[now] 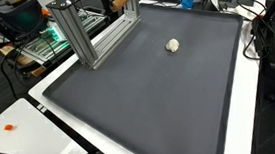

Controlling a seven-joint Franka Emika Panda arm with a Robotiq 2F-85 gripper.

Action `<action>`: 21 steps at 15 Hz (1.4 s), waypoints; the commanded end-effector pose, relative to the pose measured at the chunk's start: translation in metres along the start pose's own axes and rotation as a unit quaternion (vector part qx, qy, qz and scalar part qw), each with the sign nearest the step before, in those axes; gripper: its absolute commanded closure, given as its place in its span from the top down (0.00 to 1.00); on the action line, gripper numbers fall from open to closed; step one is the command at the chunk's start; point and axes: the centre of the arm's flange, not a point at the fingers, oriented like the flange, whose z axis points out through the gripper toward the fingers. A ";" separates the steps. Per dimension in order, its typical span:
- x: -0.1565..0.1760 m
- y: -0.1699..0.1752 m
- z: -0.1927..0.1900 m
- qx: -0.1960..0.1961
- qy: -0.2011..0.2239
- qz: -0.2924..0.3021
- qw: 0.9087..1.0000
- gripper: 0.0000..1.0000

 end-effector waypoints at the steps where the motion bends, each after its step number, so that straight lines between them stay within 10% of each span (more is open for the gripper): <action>1: -0.008 0.003 0.010 -0.003 0.003 0.002 1.000 0.89; 3: -0.008 0.003 0.010 -0.002 0.004 0.002 1.000 0.65; 6: -0.007 0.004 0.009 -0.004 0.005 0.002 1.000 0.55; 8: -0.007 0.004 0.009 -0.005 0.004 0.002 1.000 0.61; 9: -0.007 0.004 0.009 -0.006 0.003 0.001 1.000 0.94; 11: -0.006 0.004 0.009 -0.007 0.003 0.001 1.000 1.00; 21: -0.005 -0.001 0.002 -0.004 0.010 -0.007 1.000 0.89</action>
